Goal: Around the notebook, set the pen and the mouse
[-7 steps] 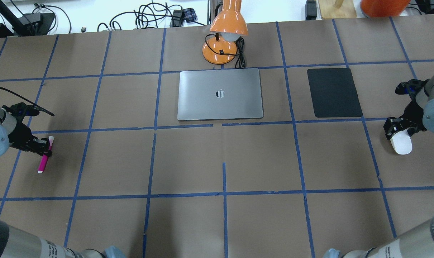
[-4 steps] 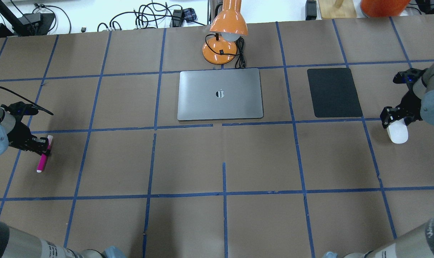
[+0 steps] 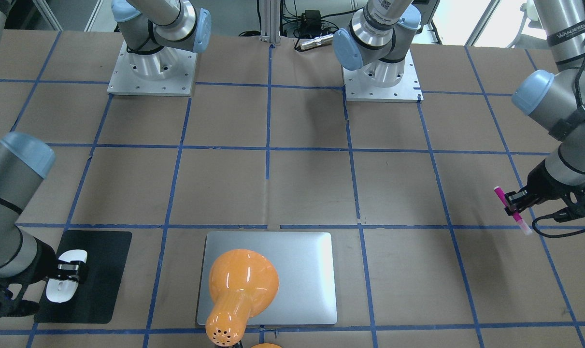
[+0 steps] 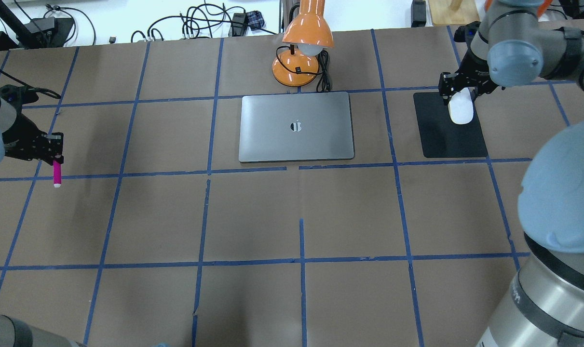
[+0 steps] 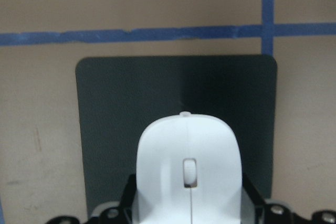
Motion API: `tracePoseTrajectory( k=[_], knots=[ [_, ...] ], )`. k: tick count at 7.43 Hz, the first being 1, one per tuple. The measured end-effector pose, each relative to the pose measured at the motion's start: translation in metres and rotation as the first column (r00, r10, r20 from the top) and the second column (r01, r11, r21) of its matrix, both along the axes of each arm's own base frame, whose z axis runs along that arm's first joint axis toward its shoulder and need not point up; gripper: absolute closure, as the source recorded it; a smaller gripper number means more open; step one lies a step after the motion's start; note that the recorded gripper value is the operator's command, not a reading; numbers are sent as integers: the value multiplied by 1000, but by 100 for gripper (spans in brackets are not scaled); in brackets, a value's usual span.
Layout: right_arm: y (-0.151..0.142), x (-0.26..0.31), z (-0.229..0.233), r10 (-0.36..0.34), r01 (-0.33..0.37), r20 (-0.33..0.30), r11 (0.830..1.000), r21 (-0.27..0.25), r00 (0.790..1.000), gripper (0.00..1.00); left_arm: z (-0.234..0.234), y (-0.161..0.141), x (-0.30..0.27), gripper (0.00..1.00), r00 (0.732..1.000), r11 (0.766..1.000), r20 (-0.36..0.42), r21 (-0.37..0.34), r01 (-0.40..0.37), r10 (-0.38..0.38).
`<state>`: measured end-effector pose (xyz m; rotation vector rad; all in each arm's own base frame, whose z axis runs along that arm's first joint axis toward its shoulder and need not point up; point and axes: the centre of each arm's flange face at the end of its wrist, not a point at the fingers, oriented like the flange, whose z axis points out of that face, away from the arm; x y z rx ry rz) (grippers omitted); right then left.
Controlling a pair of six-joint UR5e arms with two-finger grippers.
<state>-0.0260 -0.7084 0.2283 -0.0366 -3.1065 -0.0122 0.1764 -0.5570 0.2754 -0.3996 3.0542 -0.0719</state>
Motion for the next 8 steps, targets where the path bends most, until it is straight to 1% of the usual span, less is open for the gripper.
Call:
tracePoseTrajectory(
  k=[1,2,3,5,6,7,8],
  knots=[
    [-8,6,-14,-1,1,0,1000,14,1000,80,7,-10,-37,100,997,997,-4,-14,-72,72],
    [-11,7,-21,-2,2,-2,1000,25,1000,80,11,-17,-72,100,991,991,-12,-23,-135,135],
    [-10,6,-25,-3,3,-7,999,41,1000,80,13,-22,-110,100,979,979,-22,-28,-202,201],
    [-5,5,-33,-3,4,-11,996,87,1000,77,12,-23,-186,100,945,945,-41,-32,-325,324],
    [-3,4,-35,-1,2,-10,995,103,1000,76,6,-22,-219,100,923,923,-48,-23,-384,382],
    [-2,2,-36,2,-1,-8,994,112,1000,65,-1,-21,-244,100,901,902,-60,-10,-431,430],
    [-1,1,-38,3,-2,-6,993,117,1000,44,-6,-18,-266,100,877,880,-78,7,-476,475]
  ],
)
